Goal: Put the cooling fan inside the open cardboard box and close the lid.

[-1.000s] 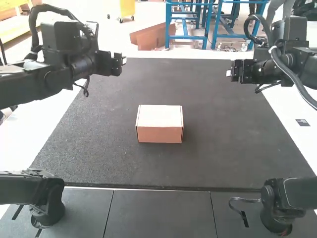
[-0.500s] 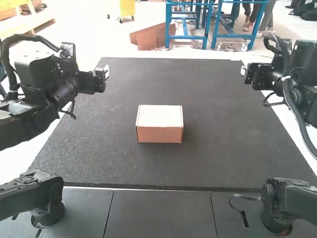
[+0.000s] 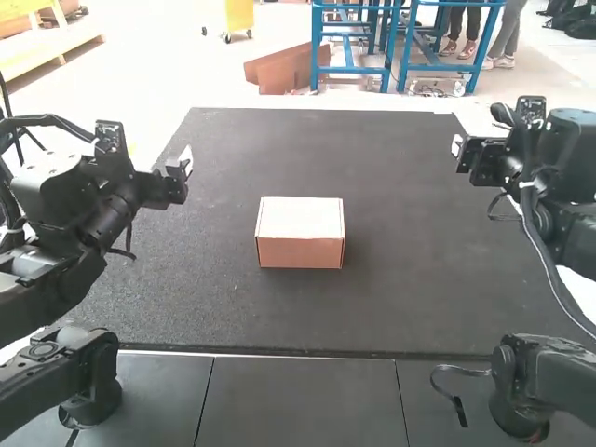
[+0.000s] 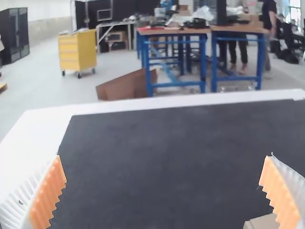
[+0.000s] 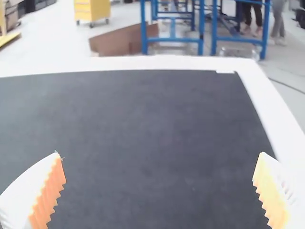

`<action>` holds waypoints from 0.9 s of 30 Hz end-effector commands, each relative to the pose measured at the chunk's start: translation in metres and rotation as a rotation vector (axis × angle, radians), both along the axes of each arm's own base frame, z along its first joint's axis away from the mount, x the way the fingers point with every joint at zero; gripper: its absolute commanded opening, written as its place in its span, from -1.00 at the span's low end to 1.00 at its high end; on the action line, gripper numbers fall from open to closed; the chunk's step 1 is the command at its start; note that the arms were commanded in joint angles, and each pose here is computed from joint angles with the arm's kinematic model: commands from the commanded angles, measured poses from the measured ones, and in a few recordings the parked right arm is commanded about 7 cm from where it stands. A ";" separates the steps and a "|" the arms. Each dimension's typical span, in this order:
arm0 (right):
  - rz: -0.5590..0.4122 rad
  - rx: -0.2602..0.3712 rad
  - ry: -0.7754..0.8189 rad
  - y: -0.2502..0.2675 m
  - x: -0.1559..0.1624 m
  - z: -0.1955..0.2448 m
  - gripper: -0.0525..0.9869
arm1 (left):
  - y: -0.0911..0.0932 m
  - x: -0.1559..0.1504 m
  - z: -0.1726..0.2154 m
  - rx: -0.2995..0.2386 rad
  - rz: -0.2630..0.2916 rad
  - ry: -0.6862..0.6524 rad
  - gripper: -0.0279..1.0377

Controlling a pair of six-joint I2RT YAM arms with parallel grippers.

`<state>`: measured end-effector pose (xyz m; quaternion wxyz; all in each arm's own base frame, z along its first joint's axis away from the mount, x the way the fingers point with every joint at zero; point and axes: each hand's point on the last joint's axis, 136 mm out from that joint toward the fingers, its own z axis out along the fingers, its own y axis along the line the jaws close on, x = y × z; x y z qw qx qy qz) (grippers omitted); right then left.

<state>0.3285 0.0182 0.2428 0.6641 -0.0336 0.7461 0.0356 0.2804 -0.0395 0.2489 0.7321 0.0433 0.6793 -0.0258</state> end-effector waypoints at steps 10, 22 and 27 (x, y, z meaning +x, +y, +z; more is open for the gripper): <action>-0.010 -0.029 -0.064 -0.004 -0.023 -0.016 0.85 | 0.000 -0.030 -0.004 -0.005 -0.035 -0.131 0.86; 0.013 -0.056 -0.109 -0.001 -0.039 -0.030 0.85 | 0.003 -0.037 -0.055 0.041 -0.026 -0.014 0.86; 0.004 -0.054 -0.139 -0.002 -0.048 -0.030 0.85 | 0.007 -0.036 -0.066 0.038 -0.013 0.031 0.86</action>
